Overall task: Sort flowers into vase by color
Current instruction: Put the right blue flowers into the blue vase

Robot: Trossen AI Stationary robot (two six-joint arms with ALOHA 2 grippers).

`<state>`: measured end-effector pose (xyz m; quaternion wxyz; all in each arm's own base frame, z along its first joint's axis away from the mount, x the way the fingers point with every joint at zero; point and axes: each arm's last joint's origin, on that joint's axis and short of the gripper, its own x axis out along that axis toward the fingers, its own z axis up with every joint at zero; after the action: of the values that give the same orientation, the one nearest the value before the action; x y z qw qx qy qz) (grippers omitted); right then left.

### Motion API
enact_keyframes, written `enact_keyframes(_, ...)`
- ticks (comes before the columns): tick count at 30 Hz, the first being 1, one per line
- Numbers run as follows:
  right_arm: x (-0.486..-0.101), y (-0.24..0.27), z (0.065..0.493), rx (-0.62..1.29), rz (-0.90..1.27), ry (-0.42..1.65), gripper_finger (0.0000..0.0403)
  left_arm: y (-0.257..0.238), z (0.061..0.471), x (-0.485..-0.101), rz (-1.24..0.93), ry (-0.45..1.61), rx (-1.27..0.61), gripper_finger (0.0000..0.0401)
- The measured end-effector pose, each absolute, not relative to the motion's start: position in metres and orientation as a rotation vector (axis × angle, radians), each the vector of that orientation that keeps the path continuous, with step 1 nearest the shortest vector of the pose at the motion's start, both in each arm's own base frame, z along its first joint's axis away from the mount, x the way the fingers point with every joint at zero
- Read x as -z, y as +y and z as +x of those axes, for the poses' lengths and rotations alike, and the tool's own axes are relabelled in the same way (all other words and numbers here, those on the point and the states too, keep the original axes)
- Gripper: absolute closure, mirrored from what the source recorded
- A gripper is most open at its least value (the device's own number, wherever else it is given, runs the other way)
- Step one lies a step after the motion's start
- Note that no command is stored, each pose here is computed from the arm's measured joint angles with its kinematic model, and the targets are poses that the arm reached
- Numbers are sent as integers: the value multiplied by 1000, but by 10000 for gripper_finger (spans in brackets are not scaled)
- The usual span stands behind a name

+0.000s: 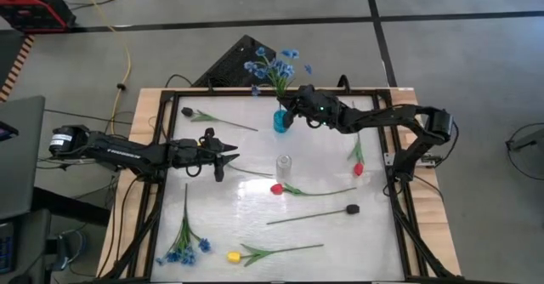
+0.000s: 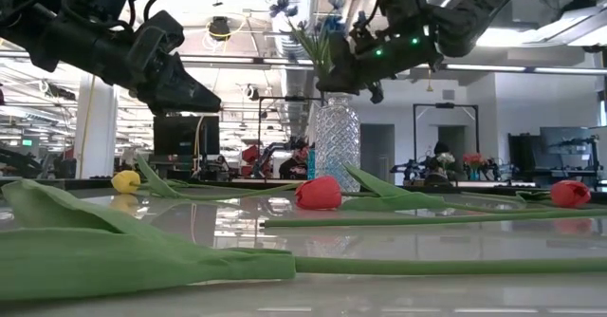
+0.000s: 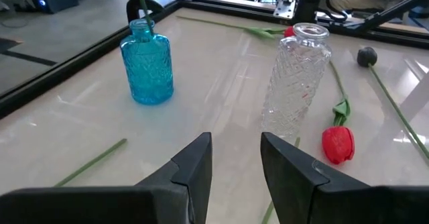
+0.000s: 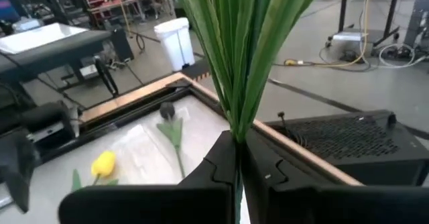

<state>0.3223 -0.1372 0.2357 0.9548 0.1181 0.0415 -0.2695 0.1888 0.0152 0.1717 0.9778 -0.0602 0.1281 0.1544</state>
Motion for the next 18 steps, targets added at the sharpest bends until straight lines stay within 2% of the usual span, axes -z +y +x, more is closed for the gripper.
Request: enact_keyframes(18,-233,-146,319,609,197,96,368,15,189,-172,-130,258,-312,285)
